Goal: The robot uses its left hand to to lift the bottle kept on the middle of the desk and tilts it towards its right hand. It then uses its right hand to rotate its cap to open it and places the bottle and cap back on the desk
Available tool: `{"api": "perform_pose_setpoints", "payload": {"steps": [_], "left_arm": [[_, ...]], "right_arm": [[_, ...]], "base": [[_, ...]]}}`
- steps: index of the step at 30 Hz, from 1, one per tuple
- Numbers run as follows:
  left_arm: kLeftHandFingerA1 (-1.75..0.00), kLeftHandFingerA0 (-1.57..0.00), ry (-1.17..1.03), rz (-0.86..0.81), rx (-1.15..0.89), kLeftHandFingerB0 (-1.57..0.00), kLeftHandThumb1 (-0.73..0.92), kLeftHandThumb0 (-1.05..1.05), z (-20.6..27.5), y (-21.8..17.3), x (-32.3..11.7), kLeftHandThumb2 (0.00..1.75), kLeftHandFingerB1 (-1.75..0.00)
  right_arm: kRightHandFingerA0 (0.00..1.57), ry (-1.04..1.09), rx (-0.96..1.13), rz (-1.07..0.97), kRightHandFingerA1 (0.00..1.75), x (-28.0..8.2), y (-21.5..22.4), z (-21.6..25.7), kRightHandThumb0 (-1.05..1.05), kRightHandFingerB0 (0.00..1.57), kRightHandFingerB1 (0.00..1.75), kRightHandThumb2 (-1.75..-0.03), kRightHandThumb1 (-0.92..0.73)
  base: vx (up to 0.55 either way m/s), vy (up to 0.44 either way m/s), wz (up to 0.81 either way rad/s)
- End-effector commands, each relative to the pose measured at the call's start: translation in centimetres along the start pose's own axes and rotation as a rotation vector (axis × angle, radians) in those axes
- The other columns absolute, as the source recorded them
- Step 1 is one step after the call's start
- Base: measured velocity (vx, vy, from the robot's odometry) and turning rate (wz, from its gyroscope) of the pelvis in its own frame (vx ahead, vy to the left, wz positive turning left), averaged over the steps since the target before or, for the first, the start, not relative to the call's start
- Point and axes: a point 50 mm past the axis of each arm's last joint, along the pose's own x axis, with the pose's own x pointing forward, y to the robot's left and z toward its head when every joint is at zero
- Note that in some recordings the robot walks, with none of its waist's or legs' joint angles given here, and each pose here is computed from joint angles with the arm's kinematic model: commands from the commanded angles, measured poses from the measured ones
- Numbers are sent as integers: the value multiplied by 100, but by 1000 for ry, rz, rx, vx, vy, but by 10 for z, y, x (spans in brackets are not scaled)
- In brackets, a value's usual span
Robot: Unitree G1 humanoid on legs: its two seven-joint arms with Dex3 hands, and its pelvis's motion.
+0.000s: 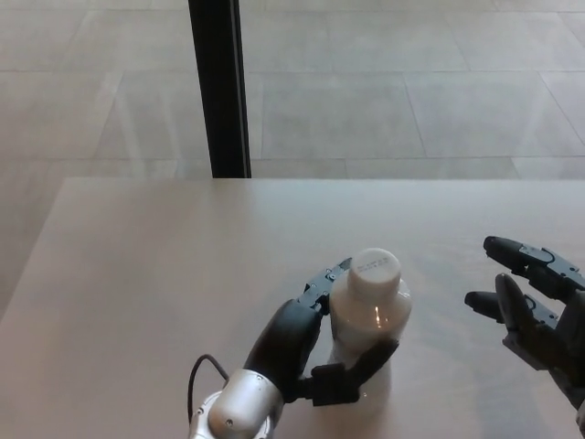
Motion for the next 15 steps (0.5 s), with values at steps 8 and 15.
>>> {"api": "perform_pose_setpoints", "payload": {"steps": [8,15], "left_arm": [[-85,-49,36,134,-100,0,60,-32,-20,-31,6,64,-10],[-175,-74,-54,381,-141,-53,92,2,-16,-40,9,87,-75]], "right_arm": [[56,-39,-13,-138,89,0,-12,1,-58,58,41,-63,-76],[58,-47,20,-193,101,-1,-23,3,-59,56,44,-63,-76]], "base": [[0,0,0],[0,0,0]]}}
